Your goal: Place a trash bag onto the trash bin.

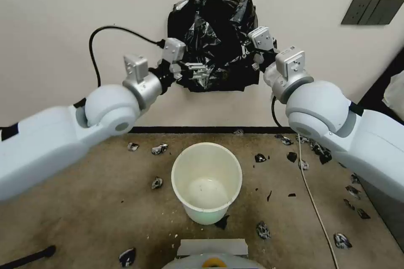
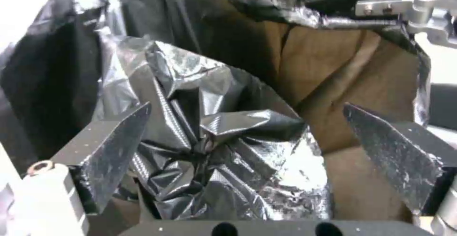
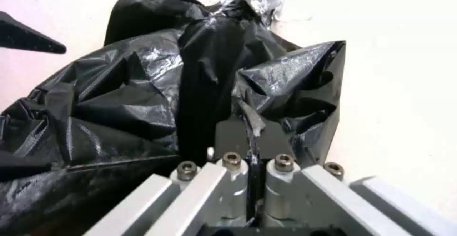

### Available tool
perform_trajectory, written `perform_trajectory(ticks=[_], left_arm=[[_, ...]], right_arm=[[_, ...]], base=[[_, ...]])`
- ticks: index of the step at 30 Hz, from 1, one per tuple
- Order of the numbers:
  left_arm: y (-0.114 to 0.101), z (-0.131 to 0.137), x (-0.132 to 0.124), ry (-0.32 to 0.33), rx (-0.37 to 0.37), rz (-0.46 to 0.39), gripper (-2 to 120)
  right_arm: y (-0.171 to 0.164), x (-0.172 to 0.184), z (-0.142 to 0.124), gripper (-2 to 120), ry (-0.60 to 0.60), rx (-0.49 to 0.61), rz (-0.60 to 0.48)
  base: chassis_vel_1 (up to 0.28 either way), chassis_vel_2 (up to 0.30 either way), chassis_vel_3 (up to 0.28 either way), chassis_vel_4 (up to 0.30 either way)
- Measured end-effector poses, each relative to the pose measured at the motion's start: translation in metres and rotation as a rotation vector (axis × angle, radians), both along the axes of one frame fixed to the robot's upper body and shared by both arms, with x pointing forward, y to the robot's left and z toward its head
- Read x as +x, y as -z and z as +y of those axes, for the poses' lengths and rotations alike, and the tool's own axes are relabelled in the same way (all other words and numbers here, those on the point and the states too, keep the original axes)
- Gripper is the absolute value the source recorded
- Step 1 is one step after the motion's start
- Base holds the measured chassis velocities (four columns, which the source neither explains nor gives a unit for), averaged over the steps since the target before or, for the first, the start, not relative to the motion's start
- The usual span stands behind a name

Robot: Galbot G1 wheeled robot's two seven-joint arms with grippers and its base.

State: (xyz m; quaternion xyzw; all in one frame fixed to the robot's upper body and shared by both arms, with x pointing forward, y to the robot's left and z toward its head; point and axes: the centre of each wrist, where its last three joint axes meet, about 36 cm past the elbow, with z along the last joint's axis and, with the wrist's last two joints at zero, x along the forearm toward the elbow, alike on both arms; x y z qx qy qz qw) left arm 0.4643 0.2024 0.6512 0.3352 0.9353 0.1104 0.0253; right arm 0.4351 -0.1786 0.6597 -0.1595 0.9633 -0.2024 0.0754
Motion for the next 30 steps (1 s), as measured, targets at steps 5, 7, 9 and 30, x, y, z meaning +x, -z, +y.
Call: perform_trajectory(ticks=[5,7,9,30], left_arm=[[0.000,-0.011,0.007,-0.019,0.083,-0.010,100],[-0.001,-0.015,0.007,-0.022,0.114,-0.013,99],[-0.002,-0.019,0.006,-0.026,0.156,-0.011,91],[-0.004,-0.010,0.007,-0.223,0.304,0.005,15]], right_arm=[[0.000,-0.001,0.000,0,-0.005,0.005,0.000],[0.000,-0.002,0.001,0,-0.006,0.006,0.000],[0.000,-0.002,0.001,0,-0.008,0.007,0.000],[0.004,-0.004,0.003,0,-0.017,0.030,0.012]], base=[[0.000,0.000,0.000,0.000],[0.000,0.000,0.000,0.000],[0.000,0.000,0.000,0.000],[0.000,0.000,0.000,0.000]])
